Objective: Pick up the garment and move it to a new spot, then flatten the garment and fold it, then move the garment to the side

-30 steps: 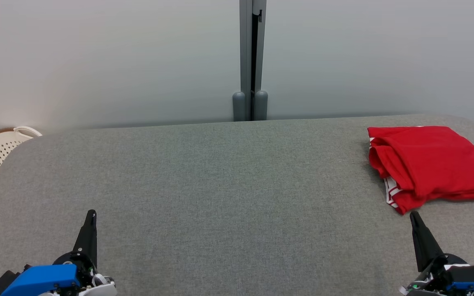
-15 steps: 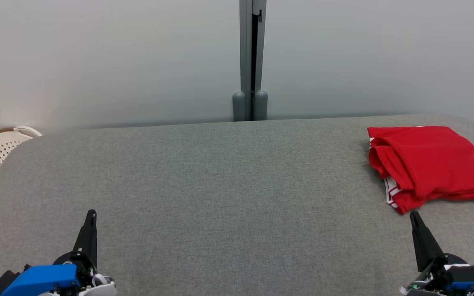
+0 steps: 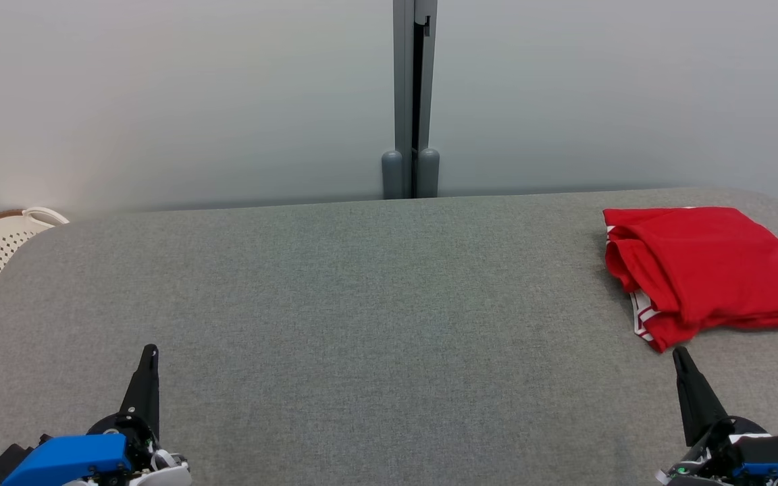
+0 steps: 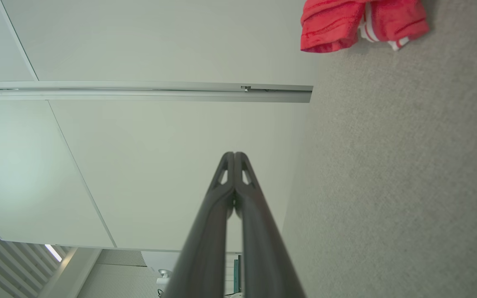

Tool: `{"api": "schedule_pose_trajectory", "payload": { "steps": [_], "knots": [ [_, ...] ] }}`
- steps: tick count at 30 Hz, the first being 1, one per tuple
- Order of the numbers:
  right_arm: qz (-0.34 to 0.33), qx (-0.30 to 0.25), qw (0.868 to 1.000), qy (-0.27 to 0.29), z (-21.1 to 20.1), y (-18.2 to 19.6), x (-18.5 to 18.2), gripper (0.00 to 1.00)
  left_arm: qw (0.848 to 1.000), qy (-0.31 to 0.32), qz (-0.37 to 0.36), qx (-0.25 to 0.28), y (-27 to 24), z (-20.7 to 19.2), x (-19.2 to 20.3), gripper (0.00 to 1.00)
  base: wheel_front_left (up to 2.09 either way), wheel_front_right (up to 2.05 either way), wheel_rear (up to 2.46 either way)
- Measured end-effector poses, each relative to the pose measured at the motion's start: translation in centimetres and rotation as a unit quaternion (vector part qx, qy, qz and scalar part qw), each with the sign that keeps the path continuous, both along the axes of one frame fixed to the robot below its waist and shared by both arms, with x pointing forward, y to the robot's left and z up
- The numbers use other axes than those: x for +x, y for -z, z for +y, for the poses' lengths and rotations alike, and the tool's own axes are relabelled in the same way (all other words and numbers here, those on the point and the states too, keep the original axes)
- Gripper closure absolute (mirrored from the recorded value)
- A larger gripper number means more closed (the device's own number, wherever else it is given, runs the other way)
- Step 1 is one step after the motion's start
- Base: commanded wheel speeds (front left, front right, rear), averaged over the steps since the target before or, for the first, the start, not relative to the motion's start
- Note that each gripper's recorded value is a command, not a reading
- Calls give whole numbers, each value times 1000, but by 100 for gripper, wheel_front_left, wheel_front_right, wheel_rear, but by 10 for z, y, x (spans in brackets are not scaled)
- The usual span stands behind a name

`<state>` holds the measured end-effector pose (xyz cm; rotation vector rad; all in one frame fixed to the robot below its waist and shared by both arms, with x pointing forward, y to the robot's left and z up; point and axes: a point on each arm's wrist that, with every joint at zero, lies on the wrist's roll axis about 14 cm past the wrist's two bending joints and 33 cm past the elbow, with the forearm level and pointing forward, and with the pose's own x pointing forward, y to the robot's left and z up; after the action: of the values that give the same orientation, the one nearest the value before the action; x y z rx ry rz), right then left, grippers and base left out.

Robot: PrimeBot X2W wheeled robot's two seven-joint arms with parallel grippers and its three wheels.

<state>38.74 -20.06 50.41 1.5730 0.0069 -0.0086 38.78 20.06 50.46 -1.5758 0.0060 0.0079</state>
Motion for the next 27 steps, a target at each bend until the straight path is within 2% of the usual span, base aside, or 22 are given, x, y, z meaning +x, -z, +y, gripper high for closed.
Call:
{"api": "schedule_pose_trajectory", "payload": {
  "steps": [27],
  "knots": [
    [0,0,1000,0,0,0,0,100,1000,0,0,1,0,0,0,100,0,0,0]
  ]
}}
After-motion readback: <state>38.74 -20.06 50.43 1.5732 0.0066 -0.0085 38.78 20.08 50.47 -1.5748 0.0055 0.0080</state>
